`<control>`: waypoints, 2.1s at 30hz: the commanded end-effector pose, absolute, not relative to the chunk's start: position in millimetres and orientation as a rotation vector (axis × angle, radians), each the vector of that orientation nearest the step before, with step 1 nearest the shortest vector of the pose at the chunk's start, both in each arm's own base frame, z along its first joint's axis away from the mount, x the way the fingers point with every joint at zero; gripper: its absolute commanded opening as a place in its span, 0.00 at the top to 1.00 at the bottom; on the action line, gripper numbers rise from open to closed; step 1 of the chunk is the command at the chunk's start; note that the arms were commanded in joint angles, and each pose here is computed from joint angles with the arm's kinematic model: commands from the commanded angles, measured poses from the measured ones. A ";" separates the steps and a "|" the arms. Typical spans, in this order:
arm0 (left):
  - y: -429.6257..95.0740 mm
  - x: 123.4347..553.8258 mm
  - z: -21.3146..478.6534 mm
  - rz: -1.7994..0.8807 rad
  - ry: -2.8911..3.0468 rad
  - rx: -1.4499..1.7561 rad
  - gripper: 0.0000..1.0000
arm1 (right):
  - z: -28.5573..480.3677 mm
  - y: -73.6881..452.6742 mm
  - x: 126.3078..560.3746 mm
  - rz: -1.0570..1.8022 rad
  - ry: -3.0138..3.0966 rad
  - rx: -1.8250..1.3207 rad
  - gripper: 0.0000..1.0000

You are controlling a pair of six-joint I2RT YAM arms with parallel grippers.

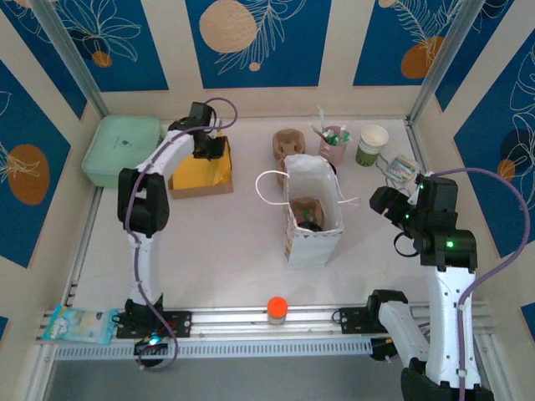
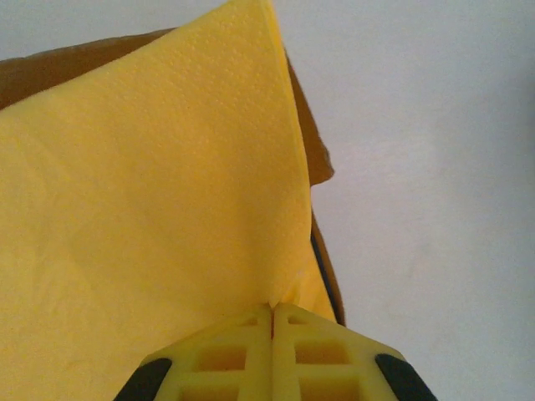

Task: Pack the takeout coffee

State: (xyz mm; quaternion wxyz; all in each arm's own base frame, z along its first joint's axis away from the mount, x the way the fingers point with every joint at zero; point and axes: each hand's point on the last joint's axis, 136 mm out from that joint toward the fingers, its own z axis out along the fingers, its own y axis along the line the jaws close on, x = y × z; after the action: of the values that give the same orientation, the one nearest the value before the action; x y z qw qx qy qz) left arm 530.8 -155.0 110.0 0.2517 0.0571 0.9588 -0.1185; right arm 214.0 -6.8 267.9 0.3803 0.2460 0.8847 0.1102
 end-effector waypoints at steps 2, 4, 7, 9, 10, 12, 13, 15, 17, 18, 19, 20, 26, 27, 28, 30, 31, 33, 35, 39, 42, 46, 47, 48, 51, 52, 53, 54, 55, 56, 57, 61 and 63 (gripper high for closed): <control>-171.9 529.2 150.2 -0.551 2.503 0.177 1.00 | 280.1 -0.8 213.0 0.325 2.233 0.614 0.15; -172.5 528.2 157.8 -0.595 2.485 0.169 1.00 | 279.7 -0.5 212.9 0.325 2.235 0.612 0.15; -179.4 525.1 167.1 -0.702 2.468 0.176 1.00 | 279.6 0.1 212.5 0.329 2.235 0.611 0.15; -182.3 523.4 170.3 -0.738 2.461 0.179 1.00 | 279.3 0.8 212.7 0.333 2.236 0.610 0.15; -183.3 522.9 171.6 -0.754 2.458 0.180 1.00 | 279.6 1.3 212.9 0.336 2.235 0.609 0.15; -184.4 522.8 174.3 -0.803 2.446 0.172 1.00 | 279.9 2.0 213.5 0.339 2.235 0.606 0.15; -183.7 523.3 175.0 -0.824 2.441 0.158 1.00 | 280.1 2.1 213.1 0.340 2.235 0.606 0.15; -179.8 525.1 176.4 -0.869 2.423 0.125 1.00 | 279.9 2.2 212.8 0.338 2.237 0.603 0.15; -172.0 527.4 175.3 -0.897 2.414 0.084 1.00 | 280.2 2.3 212.0 0.338 2.237 0.602 0.15; -167.4 528.6 173.9 -0.907 2.413 0.062 1.00 | 279.8 2.5 211.9 0.339 2.238 0.601 0.15; -162.5 529.5 170.6 -0.909 2.419 0.043 1.00 | 280.1 2.8 211.6 0.340 2.237 0.599 0.15; -157.3 529.7 166.4 -0.905 2.430 0.022 1.00 | 280.2 3.2 211.3 0.342 2.237 0.598 0.15; -133.8 526.2 148.7 -0.877 2.466 -0.041 1.00 | 279.4 5.1 210.6 0.354 2.235 0.595 0.15; -129.7 526.7 148.7 -0.874 2.459 -0.052 1.00 | 279.2 6.4 211.3 0.363 2.237 0.592 0.15; -126.5 527.0 148.6 -0.877 2.453 -0.063 1.00 | 278.7 7.4 211.4 0.369 2.239 0.591 0.15; -116.9 528.6 146.7 -0.877 2.449 -0.098 1.00 | 278.5 9.3 211.3 0.378 2.241 0.586 0.16; -113.5 528.6 145.1 -0.876 2.453 -0.110 1.00 | 278.5 9.2 211.3 0.377 2.241 0.586 0.16; -106.6 528.5 139.6 -0.857 2.468 -0.129 1.00 | 278.3 9.8 210.8 0.377 2.242 0.584 0.16; -98.0 527.7 133.0 -0.809 2.491 -0.146 1.00 | 278.2 10.3 210.0 0.379 2.241 0.583 0.16; -88.3 530.6 120.9 -0.770 2.520 -0.183 0.99 | 278.2 11.8 209.3 0.386 2.239 0.578 0.16; -79.4 534.2 111.4 -0.716 2.559 -0.215 0.96 | 279.6 13.4 209.3 0.391 2.239 0.568 0.16; -63.7 536.2 102.7 -0.590 2.608 -0.260 0.83 | 281.6 13.4 207.9 0.387 2.234 0.564 0.16; -59.8 536.3 102.6 -0.558 2.611 -0.267 0.80 | 281.9 13.4 207.6 0.387 2.233 0.563 0.16; -56.4 536.2 103.2 -0.531 2.610 -0.279 0.78 | 282.0 13.4 207.5 0.387 2.233 0.562 0.16; -49.1 535.0 106.4 -0.475 2.583 -0.325 0.75 | 282.2 13.7 207.7 0.389 2.230 0.562 0.16; -47.9 534.2 110.1 -0.458 2.564 -0.332 0.74 | 282.1 14.3 208.0 0.392 2.230 0.560 0.16; -47.4 534.0 115.4 -0.436 2.541 -0.334 0.72 | 282.1 14.8 209.0 0.396 2.229 0.560 0.16; -46.2 533.1 119.3 -0.412 2.524 -0.337 0.69 | 282.5 15.2 209.3 0.399 2.227 0.559 0.16; -45.0 532.4 126.4 -0.375 2.501 -0.331 0.64 | 282.2 15.7 210.0 0.402 2.227 0.559 0.16; -44.3 531.5 134.1 -0.332 2.480 -0.317 0.57 | 282.5 16.3 210.2 0.404 2.227 0.557 0.16; -44.6 530.9 140.6 -0.295 2.464 -0.299 0.52 | 282.4 16.8 210.5 0.406 2.228 0.555 0.16; -70.8 532.6 168.0 -0.203 2.433 -0.111 0.36 | 280.8 17.9 211.5 0.405 2.234 0.549 0.16; -87.8 533.3 169.6 -0.150 2.459 -0.009 0.34 | 279.9 18.8 212.3 0.410 2.234 0.551 0.15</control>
State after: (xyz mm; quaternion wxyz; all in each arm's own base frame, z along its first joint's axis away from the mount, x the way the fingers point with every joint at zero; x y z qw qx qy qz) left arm 528.5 -68.2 138.9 0.3024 -0.0634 0.9461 -0.0968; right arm 209.9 14.3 274.9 0.3849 0.2172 0.8850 0.1467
